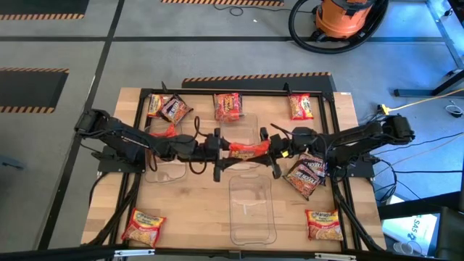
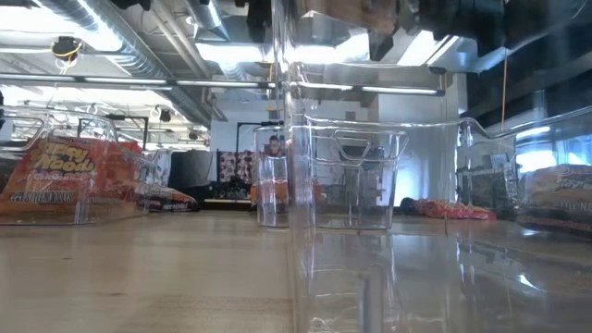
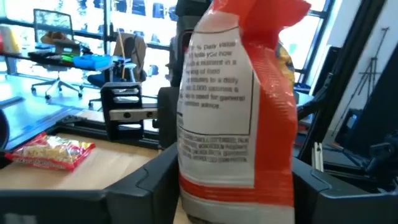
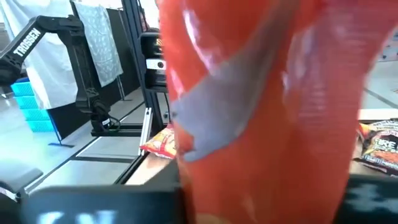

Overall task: Sort Maruchan noodles
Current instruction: Put the orange noodle pack into the top left transparent bin

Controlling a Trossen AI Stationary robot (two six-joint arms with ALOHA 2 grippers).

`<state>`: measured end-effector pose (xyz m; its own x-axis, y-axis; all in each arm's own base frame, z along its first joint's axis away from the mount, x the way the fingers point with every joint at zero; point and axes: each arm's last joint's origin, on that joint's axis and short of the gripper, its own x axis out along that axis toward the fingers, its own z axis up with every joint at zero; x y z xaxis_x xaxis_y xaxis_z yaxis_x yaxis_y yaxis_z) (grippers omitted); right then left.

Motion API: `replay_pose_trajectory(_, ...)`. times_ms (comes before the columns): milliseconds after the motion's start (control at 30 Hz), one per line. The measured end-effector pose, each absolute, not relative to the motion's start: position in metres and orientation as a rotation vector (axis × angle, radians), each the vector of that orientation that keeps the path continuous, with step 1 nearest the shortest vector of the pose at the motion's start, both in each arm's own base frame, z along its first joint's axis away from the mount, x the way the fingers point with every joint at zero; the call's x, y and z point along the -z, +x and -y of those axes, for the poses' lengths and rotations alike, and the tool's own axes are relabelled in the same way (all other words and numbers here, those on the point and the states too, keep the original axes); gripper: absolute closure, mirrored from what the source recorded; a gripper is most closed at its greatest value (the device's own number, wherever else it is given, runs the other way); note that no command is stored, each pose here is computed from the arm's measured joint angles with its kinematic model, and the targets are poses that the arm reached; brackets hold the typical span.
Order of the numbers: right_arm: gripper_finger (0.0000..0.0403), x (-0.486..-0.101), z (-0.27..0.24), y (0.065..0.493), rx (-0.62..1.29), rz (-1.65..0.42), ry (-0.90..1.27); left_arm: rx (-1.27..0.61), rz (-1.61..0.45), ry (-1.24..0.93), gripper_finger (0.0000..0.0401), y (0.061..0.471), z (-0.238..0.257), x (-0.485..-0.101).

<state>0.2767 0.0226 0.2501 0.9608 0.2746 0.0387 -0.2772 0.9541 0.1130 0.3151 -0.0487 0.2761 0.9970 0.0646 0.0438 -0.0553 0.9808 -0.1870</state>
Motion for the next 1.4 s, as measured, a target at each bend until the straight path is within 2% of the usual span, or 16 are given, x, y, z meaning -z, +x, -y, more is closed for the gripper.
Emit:
replay_pose_trajectory(267,0.0339,-0.239,-0.022,0.277,-0.261,-0.095,0.127,-0.005,-0.041,-0.186,0.0159,0.286,0.045,-0.298)
replay_pose_trajectory(467,0.0339,-0.229,-0.019,0.276,-0.156,-0.194,0.127,0.015,-0.042,-0.203,0.0158,0.260,0.038,-0.319)
replay_pose_trajectory(600,0.0338,-0.222,-0.018,0.277,-0.112,-0.243,0.126,0.033,-0.061,-0.202,0.0158,0.258,0.030,-0.331)
replay_pose_trajectory(833,0.0337,-0.213,-0.019,0.287,-0.117,-0.308,0.129,-0.033,-0.318,-0.192,0.0158,0.289,0.011,-0.353)
replay_pose_trajectory(967,0.0336,-0.215,-0.020,0.292,-0.117,-0.311,0.128,0.005,-0.450,-0.181,0.0158,0.310,0.005,-0.363)
replay_pose_trajectory(1233,0.0335,-0.217,-0.020,0.295,-0.118,-0.307,0.128,0.000,-0.663,-0.127,0.0158,0.345,0.003,-0.367)
replay_pose_trajectory(1400,0.0335,-0.217,-0.020,0.295,-0.118,-0.306,0.128,-0.002,-0.756,-0.128,0.0158,0.360,0.003,-0.352)
